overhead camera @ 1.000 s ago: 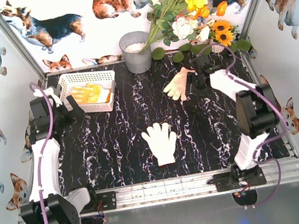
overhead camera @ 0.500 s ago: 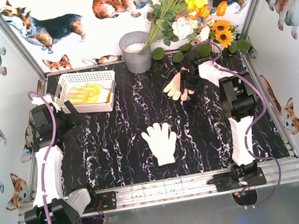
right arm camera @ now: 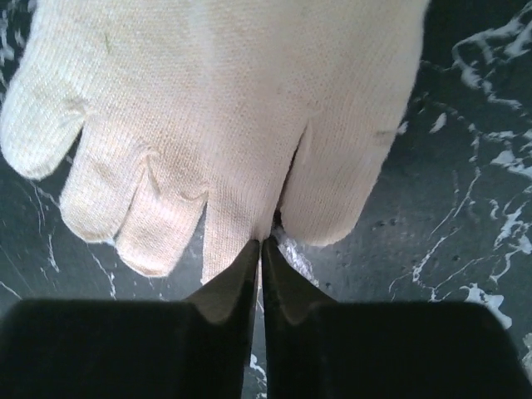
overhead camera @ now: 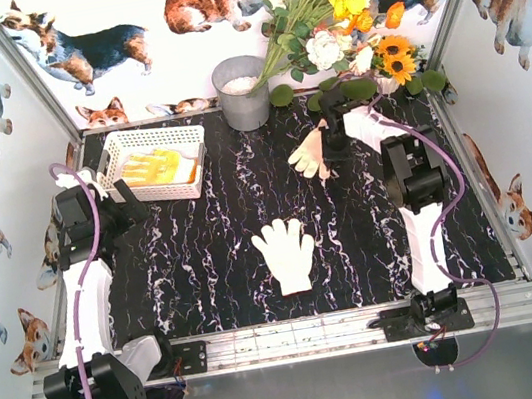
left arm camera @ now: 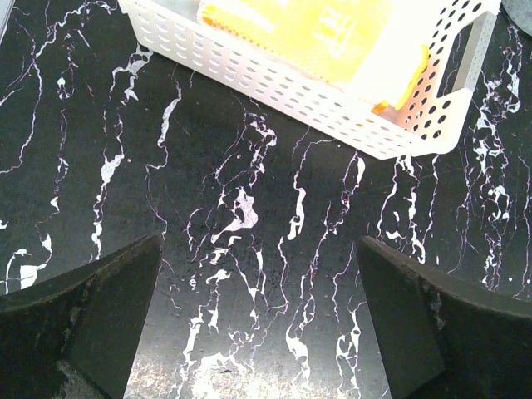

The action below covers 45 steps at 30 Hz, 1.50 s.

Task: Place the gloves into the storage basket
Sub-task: Pick up the glove from the center of the board.

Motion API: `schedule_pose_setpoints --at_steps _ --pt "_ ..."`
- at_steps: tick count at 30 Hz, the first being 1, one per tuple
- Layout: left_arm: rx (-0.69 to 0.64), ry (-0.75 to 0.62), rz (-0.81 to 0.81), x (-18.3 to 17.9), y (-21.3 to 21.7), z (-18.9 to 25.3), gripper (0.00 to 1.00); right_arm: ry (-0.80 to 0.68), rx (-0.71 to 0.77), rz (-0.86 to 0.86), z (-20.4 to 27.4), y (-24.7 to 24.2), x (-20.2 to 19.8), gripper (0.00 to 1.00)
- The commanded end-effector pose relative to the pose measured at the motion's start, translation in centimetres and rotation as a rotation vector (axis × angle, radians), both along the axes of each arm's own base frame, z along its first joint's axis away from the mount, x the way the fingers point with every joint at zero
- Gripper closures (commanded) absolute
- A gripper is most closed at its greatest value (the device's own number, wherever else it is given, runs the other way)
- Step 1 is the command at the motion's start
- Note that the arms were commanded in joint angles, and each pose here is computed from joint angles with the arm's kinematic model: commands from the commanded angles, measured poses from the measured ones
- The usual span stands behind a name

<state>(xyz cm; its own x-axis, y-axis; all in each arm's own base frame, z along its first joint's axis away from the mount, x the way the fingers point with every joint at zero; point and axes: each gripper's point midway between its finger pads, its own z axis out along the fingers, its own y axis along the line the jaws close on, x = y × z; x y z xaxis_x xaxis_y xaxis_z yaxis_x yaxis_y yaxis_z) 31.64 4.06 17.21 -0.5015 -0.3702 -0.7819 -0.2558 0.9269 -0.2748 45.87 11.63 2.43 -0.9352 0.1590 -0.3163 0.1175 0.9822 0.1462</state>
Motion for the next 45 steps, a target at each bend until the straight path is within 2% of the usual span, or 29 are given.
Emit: schedule_pose_setpoints --at_steps 1,7,13,19,24,28,34,38,41,45 --pt "-0.002 -0.01 0.017 0.0 0.4 0.0 0.04 0.032 0.034 0.056 0.3 1.7 -2.5 0.99" --pt "-0.026 -0.012 -0.004 0.1 -0.1 -0.1 0.04 0.04 0.073 0.096 1.1 3.8 -6.2 1.0" --pt "-0.051 -0.021 -0.031 0.0 -0.9 -0.2 0.04 0.063 0.093 0.124 1.7 5.6 -11.7 1.0" --pt "0.001 0.005 -0.122 0.1 -3.7 -0.5 0.01 -0.012 0.145 0.11 4.7 5.6 -14.8 1.0" --pt "0.064 -0.015 -0.296 -0.2 -9.2 -0.1 0.01 -0.075 0.219 0.113 8.0 6.3 -15.3 1.0" --pt "0.078 -0.077 -0.495 -1.1 -15.6 0.8 0.01 -0.093 0.282 0.131 10.0 7.3 -15.3 1.0" --pt "0.024 -0.237 -0.734 -3.5 -25.6 1.5 0.0 -0.126 0.357 0.139 13.2 8.1 -15.8 1.0" --pt "0.072 -0.235 -0.857 -5.2 -31.3 0.1 0.0 -0.153 0.419 0.143 15.7 8.7 -16.4 1.0" --pt "0.125 -0.246 -0.94 -6.0 -34.5 -0.2 0.0 -0.18 0.465 0.164 17.3 9.2 -16.8 1.0" --pt "0.084 -0.305 -1.013 -6.3 -36.8 0.0 0.0 -0.189 0.519 0.176 18.7 9.7 -17.3 1.0"
